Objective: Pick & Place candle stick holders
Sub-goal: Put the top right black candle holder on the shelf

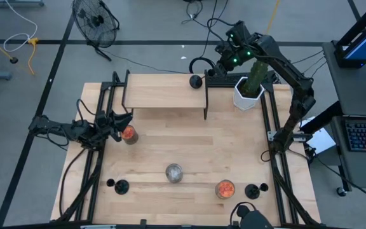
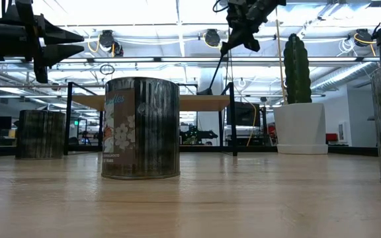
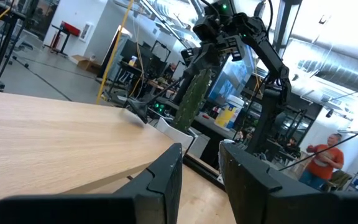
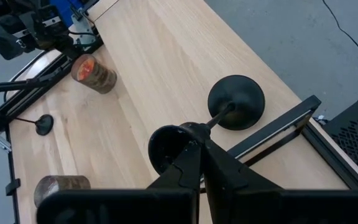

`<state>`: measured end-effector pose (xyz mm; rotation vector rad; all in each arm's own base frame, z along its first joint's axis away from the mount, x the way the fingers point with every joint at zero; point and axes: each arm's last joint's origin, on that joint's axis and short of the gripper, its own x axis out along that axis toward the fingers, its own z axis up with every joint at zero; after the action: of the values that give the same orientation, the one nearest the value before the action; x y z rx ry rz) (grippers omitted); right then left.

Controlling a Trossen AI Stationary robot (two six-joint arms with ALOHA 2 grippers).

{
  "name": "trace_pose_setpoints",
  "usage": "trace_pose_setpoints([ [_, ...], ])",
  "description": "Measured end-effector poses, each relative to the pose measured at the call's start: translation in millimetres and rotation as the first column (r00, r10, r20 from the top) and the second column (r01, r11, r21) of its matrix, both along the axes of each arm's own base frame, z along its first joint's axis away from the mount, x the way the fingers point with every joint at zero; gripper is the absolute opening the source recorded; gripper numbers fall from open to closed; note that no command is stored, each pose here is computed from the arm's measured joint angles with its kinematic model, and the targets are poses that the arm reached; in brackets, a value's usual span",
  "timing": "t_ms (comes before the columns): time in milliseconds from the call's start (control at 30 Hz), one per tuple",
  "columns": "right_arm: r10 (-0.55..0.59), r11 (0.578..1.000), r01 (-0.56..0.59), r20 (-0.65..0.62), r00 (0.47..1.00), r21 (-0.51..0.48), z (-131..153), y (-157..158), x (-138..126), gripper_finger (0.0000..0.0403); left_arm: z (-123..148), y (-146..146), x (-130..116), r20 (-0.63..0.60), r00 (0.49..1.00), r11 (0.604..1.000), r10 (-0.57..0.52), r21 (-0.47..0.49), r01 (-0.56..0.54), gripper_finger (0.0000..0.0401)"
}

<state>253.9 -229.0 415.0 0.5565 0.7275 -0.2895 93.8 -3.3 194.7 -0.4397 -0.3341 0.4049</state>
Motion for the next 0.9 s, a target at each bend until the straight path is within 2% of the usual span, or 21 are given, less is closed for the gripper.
trace_pose_setpoints([
  [333,-0.001,1.0,0.001,-0.009,1.0,0.008,-0.7,0.6,-0.6,0.0002,0.0,0.0,0.0,0.0,1.0,1.0,0.0,-0.001,0.0,0.0113],
  [533,-0.001,1.0,0.001,-0.008,1.0,0.007,-0.7,0.5,-0.5,0.0021,0.0,0.0,0.0,0.001,1.0,1.0,0.0,-0.001,0.0,0.0113],
  [900,0.007,1.0,-0.006,0.017,1.0,-0.027,1.4,-1.4,1.4,0.0029,0.0,0.0,0.0,0.001,1.0,1.0,-0.001,-0.001,0.001,0.0113],
])
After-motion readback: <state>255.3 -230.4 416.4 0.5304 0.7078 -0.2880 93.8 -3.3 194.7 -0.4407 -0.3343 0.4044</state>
